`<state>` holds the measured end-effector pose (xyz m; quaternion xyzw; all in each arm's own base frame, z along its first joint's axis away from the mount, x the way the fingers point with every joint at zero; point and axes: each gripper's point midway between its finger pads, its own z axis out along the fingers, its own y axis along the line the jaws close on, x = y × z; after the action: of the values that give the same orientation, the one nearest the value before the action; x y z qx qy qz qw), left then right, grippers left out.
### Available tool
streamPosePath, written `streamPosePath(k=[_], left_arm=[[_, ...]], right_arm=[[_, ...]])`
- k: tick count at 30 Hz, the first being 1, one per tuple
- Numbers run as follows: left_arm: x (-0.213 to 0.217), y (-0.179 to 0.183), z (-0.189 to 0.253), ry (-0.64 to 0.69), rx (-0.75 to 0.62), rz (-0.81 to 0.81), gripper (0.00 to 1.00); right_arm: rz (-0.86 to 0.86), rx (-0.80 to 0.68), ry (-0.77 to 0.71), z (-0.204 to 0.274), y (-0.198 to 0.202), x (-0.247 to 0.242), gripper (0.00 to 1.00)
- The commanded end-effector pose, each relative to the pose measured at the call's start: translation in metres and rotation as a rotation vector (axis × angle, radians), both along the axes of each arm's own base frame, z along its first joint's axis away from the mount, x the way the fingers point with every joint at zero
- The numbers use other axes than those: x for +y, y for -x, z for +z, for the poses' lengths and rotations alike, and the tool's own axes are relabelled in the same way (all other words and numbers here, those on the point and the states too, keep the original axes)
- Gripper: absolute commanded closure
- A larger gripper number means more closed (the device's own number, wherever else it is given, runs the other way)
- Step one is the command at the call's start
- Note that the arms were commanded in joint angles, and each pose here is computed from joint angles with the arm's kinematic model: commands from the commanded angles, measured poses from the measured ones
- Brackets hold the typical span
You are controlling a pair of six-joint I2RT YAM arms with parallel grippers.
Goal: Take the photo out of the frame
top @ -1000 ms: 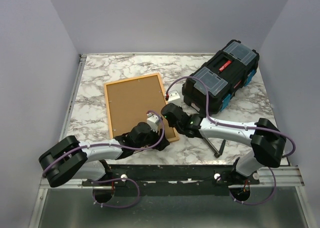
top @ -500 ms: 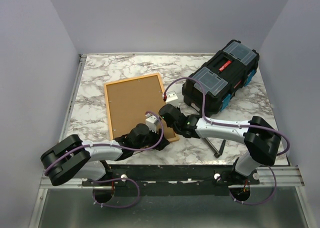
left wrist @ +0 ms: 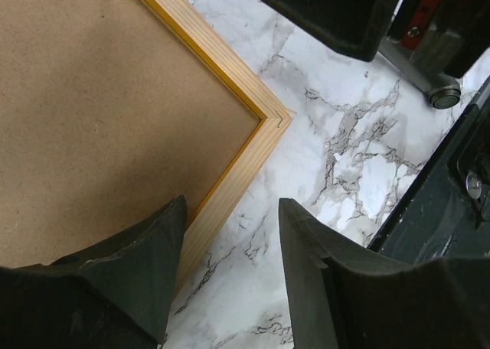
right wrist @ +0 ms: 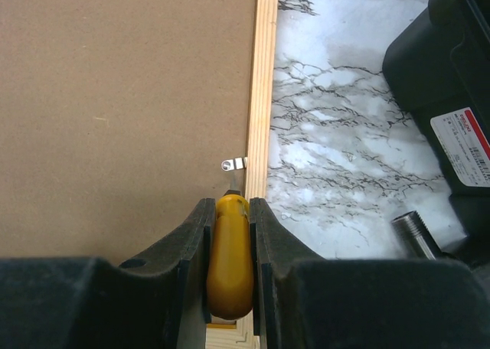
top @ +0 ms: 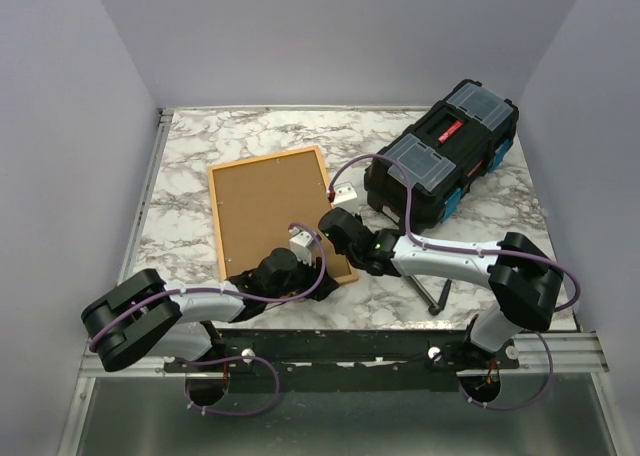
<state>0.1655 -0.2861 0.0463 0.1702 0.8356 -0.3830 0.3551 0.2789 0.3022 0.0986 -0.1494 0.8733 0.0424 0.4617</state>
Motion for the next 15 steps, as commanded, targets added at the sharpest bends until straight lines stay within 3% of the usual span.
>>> streamPosePath(k=[1, 15], left_arm=[[0.009, 0.015, -0.022, -0.043, 0.072, -0.020, 0.47], [0.013, 0.018, -0.024, -0.042, 0.079, -0.019, 0.48]], right_arm=[[-0.015, 0.016, 0.027, -0.006, 0.004, -0.014, 0.99], [-0.064, -0.015, 0.083, -0.014, -0.007, -0.018, 0.99]])
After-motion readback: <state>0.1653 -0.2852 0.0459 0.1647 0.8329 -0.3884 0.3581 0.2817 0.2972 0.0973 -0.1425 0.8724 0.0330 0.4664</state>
